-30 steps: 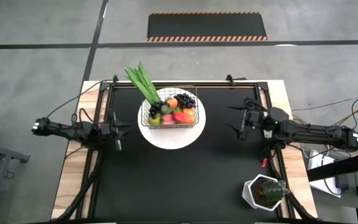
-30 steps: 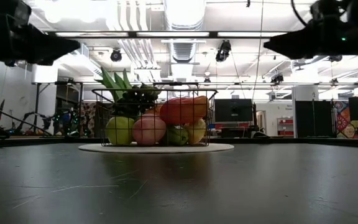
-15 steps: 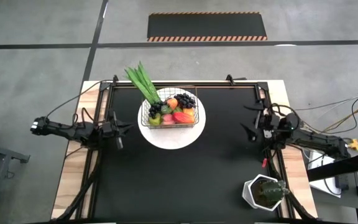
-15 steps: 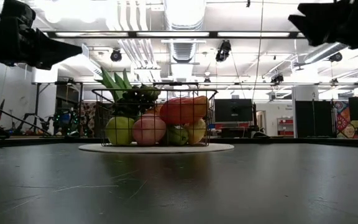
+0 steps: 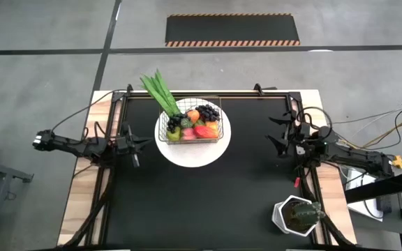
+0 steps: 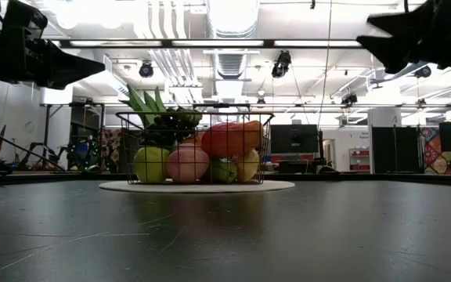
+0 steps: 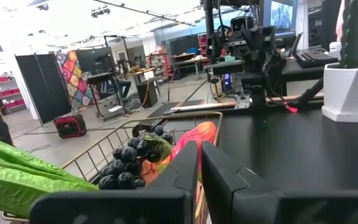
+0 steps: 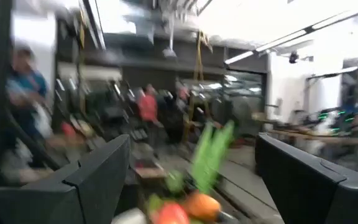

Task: Build produce basket
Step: Return to Home Position

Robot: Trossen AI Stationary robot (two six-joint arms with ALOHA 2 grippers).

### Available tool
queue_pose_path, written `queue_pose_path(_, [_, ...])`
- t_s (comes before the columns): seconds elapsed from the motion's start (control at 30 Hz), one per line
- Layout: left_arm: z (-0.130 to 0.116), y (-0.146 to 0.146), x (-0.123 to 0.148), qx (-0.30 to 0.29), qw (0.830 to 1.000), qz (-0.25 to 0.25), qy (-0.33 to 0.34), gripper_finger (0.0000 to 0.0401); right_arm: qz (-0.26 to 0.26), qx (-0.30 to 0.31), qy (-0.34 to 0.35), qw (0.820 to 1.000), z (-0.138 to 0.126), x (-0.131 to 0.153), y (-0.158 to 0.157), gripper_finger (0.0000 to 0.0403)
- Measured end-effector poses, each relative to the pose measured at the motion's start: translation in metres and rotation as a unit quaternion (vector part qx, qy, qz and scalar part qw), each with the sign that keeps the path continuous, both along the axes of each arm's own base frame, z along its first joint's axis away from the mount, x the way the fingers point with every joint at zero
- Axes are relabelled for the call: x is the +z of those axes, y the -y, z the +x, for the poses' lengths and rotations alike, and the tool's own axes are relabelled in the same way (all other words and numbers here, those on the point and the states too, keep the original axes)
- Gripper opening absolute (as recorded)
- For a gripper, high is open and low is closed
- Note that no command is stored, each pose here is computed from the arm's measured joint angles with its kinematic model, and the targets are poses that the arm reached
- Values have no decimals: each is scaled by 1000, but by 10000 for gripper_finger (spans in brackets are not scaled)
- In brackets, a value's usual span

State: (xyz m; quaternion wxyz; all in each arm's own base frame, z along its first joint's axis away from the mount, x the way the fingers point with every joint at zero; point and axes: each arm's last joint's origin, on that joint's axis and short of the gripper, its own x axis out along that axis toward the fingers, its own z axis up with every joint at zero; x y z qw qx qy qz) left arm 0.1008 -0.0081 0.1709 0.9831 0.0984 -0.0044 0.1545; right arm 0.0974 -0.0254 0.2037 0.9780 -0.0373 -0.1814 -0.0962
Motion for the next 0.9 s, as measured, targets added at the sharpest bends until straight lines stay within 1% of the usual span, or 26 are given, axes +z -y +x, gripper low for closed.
queue_pose_path(0.07, [0, 0, -1, 0, 1000, 1, -3, 1, -38, -24, -26, 999, 1, -3, 1, 327])
queue_pose_path(0.1, [1, 0, -1, 0, 1000, 1, -5, 1, -37, -31, -33, 998, 0, -4, 1, 327])
queue_pose_path(0.13, [1, 0, -1, 0, 1000, 2, -7, 1, -28, -39, -39, 998, -2, -6, 0, 327])
queue_pose_path(0.2, [1, 0, -2, 0, 1000, 2, -10, 1, -1, -80, -65, 995, -4, -13, 0, 327])
queue_pose_path(0.3, [2, 0, -3, 0, 1000, 4, -15, 1, 41, -146, -133, 980, -5, -28, -1, 327])
queue_pose_path(0.33, [2, 0, -3, 0, 1000, 4, -16, 1, 41, -157, -142, 976, -5, -30, -1, 327])
queue_pose_path(0.37, [2, 0, -3, 0, 1000, 5, -19, 1, 29, -165, -151, 974, -5, -31, -2, 327])
queue_pose_path(0.47, [3, 1, -4, -1, 1000, 6, -24, 1, -43, -128, -174, 975, -3, -31, -8, 327])
queue_pose_path(0.5, [3, 1, -4, -1, 1000, 6, -24, 1, -57, -123, -178, 975, -3, -32, -9, 327])
queue_pose_path(0.63, [3, 1, -4, -1, 1000, 6, -24, 1, -80, -144, -188, 968, -3, -32, -7, 327])
queue_pose_path(0.73, [4, 1, -5, -2, 1000, 7, -28, 1, -78, -146, -189, 968, -4, -32, -6, 327])
queue_pose_path(0.9, [4, 1, -5, -2, 1000, 7, -30, 1, -10, -130, -169, 977, -3, -32, -7, 327])
